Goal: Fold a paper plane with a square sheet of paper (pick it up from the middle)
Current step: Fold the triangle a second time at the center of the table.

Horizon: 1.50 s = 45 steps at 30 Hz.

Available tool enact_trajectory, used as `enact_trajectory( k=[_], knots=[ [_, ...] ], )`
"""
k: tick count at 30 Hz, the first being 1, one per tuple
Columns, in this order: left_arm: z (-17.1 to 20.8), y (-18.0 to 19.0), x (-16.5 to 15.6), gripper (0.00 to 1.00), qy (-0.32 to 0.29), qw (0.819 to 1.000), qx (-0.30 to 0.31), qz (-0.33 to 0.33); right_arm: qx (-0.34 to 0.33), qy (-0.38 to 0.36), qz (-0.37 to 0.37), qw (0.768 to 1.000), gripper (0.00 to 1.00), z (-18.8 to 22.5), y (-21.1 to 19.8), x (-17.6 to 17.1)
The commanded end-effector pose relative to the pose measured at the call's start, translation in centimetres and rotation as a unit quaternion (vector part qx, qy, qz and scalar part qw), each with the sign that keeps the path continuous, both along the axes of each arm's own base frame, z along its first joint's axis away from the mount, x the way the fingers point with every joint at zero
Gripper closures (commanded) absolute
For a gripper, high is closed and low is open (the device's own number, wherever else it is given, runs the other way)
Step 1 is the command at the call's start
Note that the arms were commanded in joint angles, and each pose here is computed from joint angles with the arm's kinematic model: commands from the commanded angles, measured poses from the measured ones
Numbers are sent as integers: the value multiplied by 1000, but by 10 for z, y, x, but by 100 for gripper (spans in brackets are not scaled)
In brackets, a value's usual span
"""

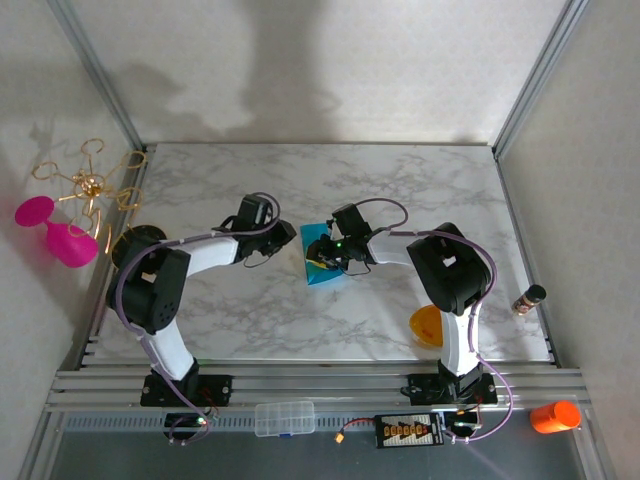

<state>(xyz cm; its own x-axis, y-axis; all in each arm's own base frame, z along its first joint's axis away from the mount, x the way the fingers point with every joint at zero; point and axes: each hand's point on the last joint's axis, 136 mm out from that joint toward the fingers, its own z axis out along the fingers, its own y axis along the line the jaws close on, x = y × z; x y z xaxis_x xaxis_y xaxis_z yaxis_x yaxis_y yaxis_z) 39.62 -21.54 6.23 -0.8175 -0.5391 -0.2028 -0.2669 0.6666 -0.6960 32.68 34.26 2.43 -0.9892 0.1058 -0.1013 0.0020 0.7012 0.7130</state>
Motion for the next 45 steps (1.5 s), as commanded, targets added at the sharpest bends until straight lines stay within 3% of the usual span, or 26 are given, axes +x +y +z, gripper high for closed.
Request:
enact_trajectory(
  k=[1, 5, 14, 16, 32, 39, 45],
  knots=[
    [3, -11, -17, 81, 4, 1000, -3, -30, -77, 40, -8, 996, 79, -43, -26, -18],
    [-4, -24, -27, 86, 15, 999, -6, -52, -91, 46, -10, 995, 91, -48, -31, -20],
    [-26, -42, -40, 96, 45, 996, 7, -78, -96, 48, -8, 994, 99, -50, -32, -21],
    [-34, -39, -40, 100, 56, 996, 22, -72, -96, 49, -8, 994, 99, -50, -32, -21],
    [-36, -47, -31, 100, 51, 996, 13, -73, -93, 49, -7, 994, 99, -51, -31, -21],
    [-53, -40, -33, 100, 69, 995, 36, -64, -90, 47, -7, 995, 99, -48, -30, -20],
    [-61, -30, -38, 100, 77, 993, 65, -63, -49, 21, -6, 999, 99, -24, -17, -10]
  ],
)
